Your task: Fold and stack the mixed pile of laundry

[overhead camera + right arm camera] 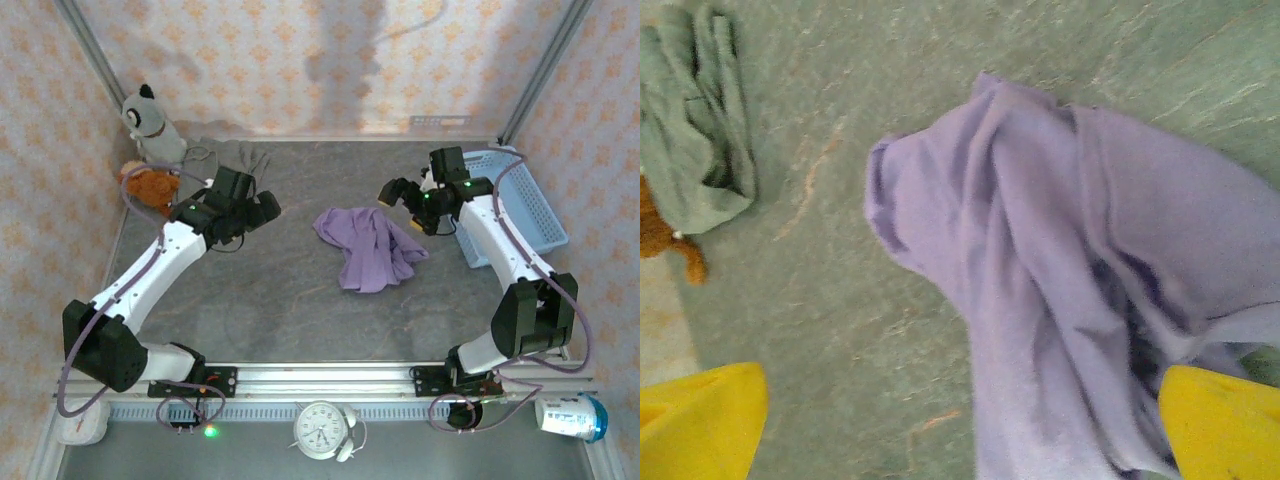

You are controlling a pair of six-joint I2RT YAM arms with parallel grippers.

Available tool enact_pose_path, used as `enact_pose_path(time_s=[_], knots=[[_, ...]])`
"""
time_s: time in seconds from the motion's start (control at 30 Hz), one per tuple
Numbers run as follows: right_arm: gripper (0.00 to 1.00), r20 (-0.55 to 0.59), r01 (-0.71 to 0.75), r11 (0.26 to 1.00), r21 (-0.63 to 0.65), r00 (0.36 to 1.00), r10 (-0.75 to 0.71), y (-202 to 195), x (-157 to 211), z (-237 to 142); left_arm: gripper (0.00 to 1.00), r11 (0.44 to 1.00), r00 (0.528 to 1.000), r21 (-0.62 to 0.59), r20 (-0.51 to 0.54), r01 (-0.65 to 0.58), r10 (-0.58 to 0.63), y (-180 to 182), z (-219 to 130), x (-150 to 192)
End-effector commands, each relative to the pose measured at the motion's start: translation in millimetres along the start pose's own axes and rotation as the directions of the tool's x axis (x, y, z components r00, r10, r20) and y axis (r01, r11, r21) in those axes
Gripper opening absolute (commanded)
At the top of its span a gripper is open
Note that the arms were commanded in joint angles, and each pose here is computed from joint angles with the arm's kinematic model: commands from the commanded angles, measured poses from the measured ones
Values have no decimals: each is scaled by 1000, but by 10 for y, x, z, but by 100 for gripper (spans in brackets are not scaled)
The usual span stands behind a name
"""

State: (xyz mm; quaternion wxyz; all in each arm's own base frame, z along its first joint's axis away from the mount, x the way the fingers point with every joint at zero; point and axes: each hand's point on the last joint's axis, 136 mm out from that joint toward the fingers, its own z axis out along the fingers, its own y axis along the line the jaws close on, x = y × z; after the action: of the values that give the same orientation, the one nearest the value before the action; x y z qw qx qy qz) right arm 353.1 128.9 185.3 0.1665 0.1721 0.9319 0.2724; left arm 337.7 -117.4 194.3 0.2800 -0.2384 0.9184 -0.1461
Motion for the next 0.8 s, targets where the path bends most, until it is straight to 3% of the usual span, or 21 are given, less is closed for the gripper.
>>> enact_pose_path(time_s=[0.0, 0.3, 0.4, 0.47, 0.5, 0.63, 0.77], knots=[[95, -10, 60, 991, 124, 998, -59, -247, 126, 106, 100, 999, 999, -9, -2, -32, 32, -42, 11, 149], [80, -97, 146, 957, 250, 987, -125, -346, 480, 836, 100, 997, 996, -11, -52, -76, 75, -218, 168, 505], [49, -133, 151, 953, 262, 984, -120, -302, 491, 1045, 100, 997, 996, -22, -53, -73, 72, -203, 176, 513], [12, -139, 157, 954, 255, 982, -125, -211, 472, 1089, 100, 996, 996, -40, -37, -77, 76, -165, 146, 482], [0, -137, 159, 956, 247, 982, -128, -154, 460, 1063, 100, 996, 996, -48, -26, -81, 80, -151, 124, 460], [0, -76, 156, 979, 134, 986, -147, 332, 324, 648, 100, 991, 995, -95, 31, -92, 96, -49, 29, 340], [0, -6, 195, 974, -112, 980, -197, 1171, 215, -134, 100, 990, 995, -129, 75, -59, 69, 84, -15, 209]])
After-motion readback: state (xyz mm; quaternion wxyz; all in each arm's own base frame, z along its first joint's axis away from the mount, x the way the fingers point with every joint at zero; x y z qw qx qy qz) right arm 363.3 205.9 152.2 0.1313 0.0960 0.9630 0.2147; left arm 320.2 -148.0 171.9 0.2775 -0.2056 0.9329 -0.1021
